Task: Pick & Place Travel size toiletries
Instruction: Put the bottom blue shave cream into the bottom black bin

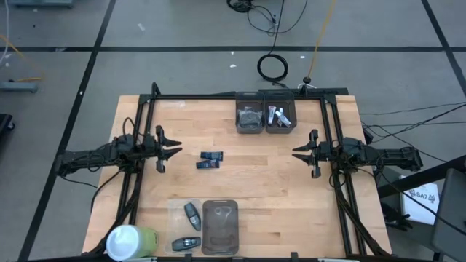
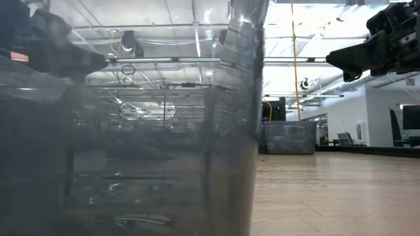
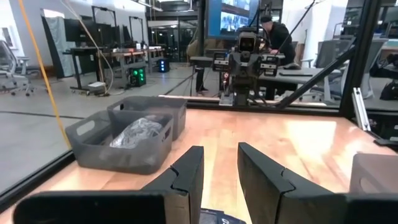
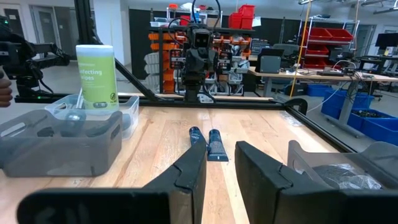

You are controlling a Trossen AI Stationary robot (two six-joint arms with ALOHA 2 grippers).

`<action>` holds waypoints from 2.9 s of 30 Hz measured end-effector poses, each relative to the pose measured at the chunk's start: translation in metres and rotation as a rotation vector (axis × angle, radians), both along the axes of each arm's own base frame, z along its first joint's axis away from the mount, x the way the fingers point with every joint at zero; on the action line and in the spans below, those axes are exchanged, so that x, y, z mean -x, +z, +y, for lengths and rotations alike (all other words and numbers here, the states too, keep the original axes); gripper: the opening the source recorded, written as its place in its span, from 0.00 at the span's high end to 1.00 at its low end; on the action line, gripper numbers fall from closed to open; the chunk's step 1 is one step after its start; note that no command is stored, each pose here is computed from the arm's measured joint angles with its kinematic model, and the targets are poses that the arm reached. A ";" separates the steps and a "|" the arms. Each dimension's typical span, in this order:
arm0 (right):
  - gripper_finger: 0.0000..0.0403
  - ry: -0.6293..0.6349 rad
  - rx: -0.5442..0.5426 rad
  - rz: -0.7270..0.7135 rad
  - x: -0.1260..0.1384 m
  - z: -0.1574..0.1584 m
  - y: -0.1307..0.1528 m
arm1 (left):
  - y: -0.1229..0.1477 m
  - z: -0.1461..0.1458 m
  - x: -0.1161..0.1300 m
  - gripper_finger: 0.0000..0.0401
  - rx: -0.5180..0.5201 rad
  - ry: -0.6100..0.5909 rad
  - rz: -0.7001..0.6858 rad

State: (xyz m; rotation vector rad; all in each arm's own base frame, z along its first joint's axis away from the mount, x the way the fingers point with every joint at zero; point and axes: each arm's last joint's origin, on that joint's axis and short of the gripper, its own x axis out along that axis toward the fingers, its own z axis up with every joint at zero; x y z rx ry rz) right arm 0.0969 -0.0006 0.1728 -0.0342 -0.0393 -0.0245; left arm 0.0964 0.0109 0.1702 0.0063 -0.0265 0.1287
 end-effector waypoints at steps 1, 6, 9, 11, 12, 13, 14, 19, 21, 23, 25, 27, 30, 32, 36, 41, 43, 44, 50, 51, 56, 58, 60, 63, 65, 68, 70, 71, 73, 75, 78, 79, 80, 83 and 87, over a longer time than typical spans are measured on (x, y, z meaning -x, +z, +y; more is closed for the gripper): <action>0.81 0.001 0.000 0.000 0.000 0.000 0.000 | 0.000 0.000 0.000 0.76 -0.010 0.001 0.003; 0.81 0.000 0.000 0.000 0.000 0.000 0.000 | 0.000 0.000 0.000 0.76 -0.022 0.004 0.007; 0.81 0.001 0.000 0.000 0.000 0.000 0.000 | 0.000 0.000 0.000 0.76 0.003 0.003 -0.001; 0.81 0.000 0.000 0.000 0.000 0.000 0.000 | 0.000 0.000 0.000 0.76 0.021 0.003 -0.004; 0.81 0.000 0.000 0.000 0.000 0.000 0.000 | 0.000 0.000 0.000 0.76 0.027 0.003 -0.005; 0.81 0.000 0.000 0.000 0.000 0.000 0.000 | 0.000 0.000 0.000 0.76 0.030 0.003 -0.006; 0.81 0.000 0.000 0.000 0.000 0.000 0.000 | 0.000 0.000 0.000 0.76 0.031 0.003 -0.006; 0.81 0.000 0.000 0.000 0.000 0.000 0.000 | 0.001 0.000 0.000 0.76 0.014 0.005 -0.019; 0.81 0.000 0.000 0.000 0.000 0.000 0.000 | 0.004 0.000 0.000 0.76 0.022 0.005 -0.050; 0.81 0.000 0.000 0.000 0.000 0.000 0.000 | 0.008 0.000 0.000 0.76 0.079 -0.003 -0.107; 0.81 0.000 0.000 0.000 0.000 0.000 0.000 | 0.014 0.000 0.001 0.76 0.138 -0.012 -0.172; 0.81 0.000 0.000 0.000 0.000 0.000 0.000 | 0.020 0.000 0.003 0.76 0.161 0.002 -0.235; 0.81 0.000 0.000 0.000 0.000 0.000 0.000 | 0.021 0.002 0.003 0.76 0.207 0.034 -0.262; 0.81 0.001 0.000 0.000 0.000 0.000 0.000 | 0.021 0.002 0.003 0.76 0.214 0.034 -0.264; 0.81 0.000 0.000 0.000 0.000 0.000 0.000 | 0.017 0.002 0.002 0.76 0.199 0.065 -0.221; 0.81 0.000 0.000 0.000 0.000 0.000 0.000 | 0.015 0.003 0.002 0.76 0.257 0.087 -0.213; 0.81 0.001 0.000 0.000 0.000 0.000 0.000 | 0.016 0.003 0.001 0.76 0.266 0.085 -0.222; 0.81 0.000 0.000 0.000 0.000 0.000 0.000 | 0.017 0.003 0.001 0.76 0.266 0.084 -0.219; 0.81 0.000 0.000 0.000 0.000 0.000 0.000 | 0.025 0.003 -0.017 0.76 0.347 0.099 0.064; 0.81 0.000 0.000 0.000 0.000 0.000 0.000 | 0.027 0.003 -0.022 0.76 0.362 0.116 0.135; 0.81 0.000 0.000 0.000 0.000 0.000 0.000 | 0.029 0.005 -0.056 0.71 0.406 0.178 0.428; 0.81 0.000 0.000 0.000 0.000 0.000 0.000 | 0.028 0.005 -0.072 0.66 0.405 0.182 0.515; 0.81 0.000 0.000 0.000 0.000 0.000 0.000 | 0.027 0.003 -0.089 0.59 0.384 0.167 0.583; 0.81 0.000 0.000 0.000 0.000 0.000 0.000 | 0.025 -0.003 -0.113 0.48 0.347 0.138 0.662; 0.81 0.001 0.000 0.000 0.000 0.000 0.000 | 0.023 -0.007 -0.126 0.39 0.338 0.125 0.703; 0.81 0.000 0.000 0.000 0.000 0.000 0.000 | 0.018 -0.013 -0.143 0.29 0.309 0.103 0.759; 0.81 0.001 0.000 0.000 0.000 0.000 0.000 | 0.013 -0.017 -0.150 0.24 0.283 0.091 0.812; 0.81 0.000 0.000 0.000 0.000 0.000 0.000 | 0.008 -0.018 -0.152 0.23 0.273 0.088 0.843; 0.81 0.000 0.000 0.000 0.000 0.000 0.000 | -0.001 -0.021 -0.154 0.21 0.255 0.081 0.895; 0.81 0.000 0.000 0.000 0.000 0.000 0.000 | -0.012 -0.023 -0.156 0.21 0.245 0.082 0.946; 0.81 0.000 0.000 0.000 0.000 0.000 0.000 | -0.026 -0.025 -0.157 0.20 0.237 0.091 1.023; 0.81 0.000 0.000 0.000 0.000 0.000 0.000 | -0.029 -0.024 -0.158 0.20 0.236 0.094 1.039; 0.81 0.001 0.000 0.000 0.000 0.000 0.000 | -0.033 -0.024 -0.158 0.20 0.237 0.099 1.053; 0.81 0.000 0.000 0.000 0.000 0.000 0.000 | -0.042 -0.025 -0.159 0.20 0.234 0.105 1.089; 0.81 0.000 0.000 0.001 0.000 0.000 0.000 | -0.047 -0.024 -0.163 0.20 0.220 0.120 1.092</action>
